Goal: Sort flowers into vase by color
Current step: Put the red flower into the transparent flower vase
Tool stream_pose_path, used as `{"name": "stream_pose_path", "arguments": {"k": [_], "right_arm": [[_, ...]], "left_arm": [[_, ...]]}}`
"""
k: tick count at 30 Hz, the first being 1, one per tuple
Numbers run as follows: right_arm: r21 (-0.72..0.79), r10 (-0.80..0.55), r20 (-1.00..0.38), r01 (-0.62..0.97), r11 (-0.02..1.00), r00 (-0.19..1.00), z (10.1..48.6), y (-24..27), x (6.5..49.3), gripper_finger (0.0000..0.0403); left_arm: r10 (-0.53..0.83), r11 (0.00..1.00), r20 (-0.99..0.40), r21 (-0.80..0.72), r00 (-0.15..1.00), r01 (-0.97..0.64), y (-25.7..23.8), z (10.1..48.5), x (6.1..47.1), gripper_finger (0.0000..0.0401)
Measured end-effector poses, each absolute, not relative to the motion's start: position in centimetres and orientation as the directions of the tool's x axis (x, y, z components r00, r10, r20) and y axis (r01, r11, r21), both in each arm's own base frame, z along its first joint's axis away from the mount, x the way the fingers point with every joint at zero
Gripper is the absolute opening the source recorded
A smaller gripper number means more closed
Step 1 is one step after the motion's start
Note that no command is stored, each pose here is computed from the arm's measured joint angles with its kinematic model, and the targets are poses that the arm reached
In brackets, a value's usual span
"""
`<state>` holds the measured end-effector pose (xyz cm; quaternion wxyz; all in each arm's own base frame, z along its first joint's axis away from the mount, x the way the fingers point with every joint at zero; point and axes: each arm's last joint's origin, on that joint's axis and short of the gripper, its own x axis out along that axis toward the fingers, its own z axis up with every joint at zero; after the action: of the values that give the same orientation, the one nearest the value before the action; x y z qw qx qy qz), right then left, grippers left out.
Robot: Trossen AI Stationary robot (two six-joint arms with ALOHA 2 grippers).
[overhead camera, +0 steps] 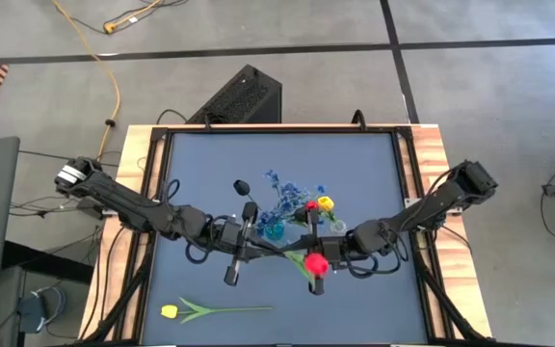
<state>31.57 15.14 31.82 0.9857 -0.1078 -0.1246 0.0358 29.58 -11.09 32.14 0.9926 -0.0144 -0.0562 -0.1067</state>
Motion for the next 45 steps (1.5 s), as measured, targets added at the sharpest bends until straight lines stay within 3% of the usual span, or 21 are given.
{"name": "stream_pose_path", "arguments": {"k": [7,11,16,20,28,36,45], "right_arm": [[-0.213,0.103,0.178,-0.064,0.975,0.979,35.0,15.1,27.7,0.0025],[-0.181,0.044,0.052,-0.034,0.983,0.998,36.2,14.8,24.2,0.0025],[-0.037,-0.005,-0.121,0.001,0.999,0.993,36.7,13.5,19.5,0.0031],[-0.011,-0.167,-0.214,0.169,0.986,0.962,35.6,12.6,16.6,0.0032],[0.011,-0.396,-0.166,0.403,0.915,0.903,32.5,10.5,12.8,0.0032],[0.066,-0.422,-0.136,0.433,0.899,0.896,31.0,9.6,12.5,0.0028],[0.063,-0.413,-0.103,0.42,0.905,0.905,31.8,9.7,12.6,0.003]], "left_arm": [[-0.168,0.984,0.054,-0.048,0.984,0.171,-10.7,32.3,28.9,0.0045],[-0.179,0.979,0.044,-0.097,0.983,0.182,-9.9,34.0,26.8,0.008],[-0.187,0.981,0.015,-0.052,0.982,0.188,-9.2,35.8,23.5,0.0099],[-0.129,0.991,-0.017,-0.03,0.992,0.128,-8.9,36.4,21.7,0.01],[0.07,0.996,-0.133,0.063,0.989,-0.062,-8.4,34.4,20.8,0.01],[0.146,0.989,-0.206,0.067,0.968,-0.135,-7.7,31.6,20.6,0.01],[0.151,0.988,-0.203,0.066,0.967,-0.14,-6.9,32.4,19.0,0.01]]}}
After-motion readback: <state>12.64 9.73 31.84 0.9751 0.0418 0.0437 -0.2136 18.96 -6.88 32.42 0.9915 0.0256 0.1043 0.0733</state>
